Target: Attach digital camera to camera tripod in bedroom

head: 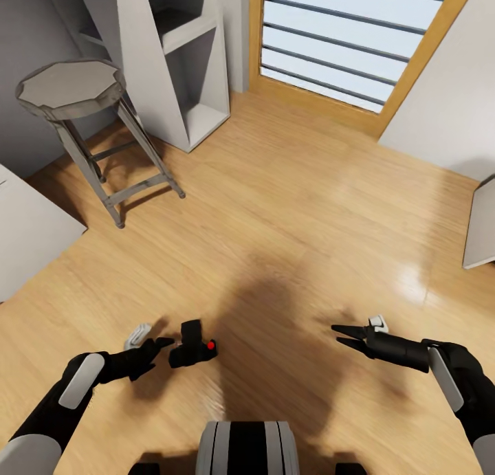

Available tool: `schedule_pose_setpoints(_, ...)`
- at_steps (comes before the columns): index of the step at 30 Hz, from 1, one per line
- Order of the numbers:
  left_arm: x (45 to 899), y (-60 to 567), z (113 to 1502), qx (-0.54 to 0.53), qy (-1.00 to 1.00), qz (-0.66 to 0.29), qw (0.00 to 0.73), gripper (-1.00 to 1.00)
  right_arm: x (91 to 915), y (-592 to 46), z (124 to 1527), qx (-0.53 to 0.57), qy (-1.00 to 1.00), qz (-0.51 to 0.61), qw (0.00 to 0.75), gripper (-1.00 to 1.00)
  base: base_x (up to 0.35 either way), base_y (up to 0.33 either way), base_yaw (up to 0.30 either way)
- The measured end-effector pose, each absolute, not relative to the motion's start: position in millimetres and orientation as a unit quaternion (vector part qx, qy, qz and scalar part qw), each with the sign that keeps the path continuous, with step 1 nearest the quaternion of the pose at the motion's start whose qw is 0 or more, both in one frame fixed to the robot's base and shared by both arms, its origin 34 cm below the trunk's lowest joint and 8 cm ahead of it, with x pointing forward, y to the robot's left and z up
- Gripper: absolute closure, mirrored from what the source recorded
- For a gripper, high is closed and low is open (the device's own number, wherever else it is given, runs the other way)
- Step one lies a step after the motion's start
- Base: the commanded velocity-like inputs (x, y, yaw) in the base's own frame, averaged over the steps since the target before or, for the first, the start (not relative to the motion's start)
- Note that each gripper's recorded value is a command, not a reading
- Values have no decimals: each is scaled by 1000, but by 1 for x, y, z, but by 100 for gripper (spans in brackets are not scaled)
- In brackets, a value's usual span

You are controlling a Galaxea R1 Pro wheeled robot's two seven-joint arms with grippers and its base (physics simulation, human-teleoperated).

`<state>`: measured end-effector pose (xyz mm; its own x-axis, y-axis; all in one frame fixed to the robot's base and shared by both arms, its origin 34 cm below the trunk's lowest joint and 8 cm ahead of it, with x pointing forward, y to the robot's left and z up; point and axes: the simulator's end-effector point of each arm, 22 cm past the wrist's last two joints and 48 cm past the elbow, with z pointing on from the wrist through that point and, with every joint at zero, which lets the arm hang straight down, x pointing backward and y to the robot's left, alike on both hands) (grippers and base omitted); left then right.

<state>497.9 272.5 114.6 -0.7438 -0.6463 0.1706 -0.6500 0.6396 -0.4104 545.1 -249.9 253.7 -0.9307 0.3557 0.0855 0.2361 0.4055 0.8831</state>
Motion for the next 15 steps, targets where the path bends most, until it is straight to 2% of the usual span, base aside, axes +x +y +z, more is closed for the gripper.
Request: schedule_pose_setpoints(15,527,301,132,332,-918,212,-40,-100,546,-251,254,177,836,515,59,-100,0,0,0)
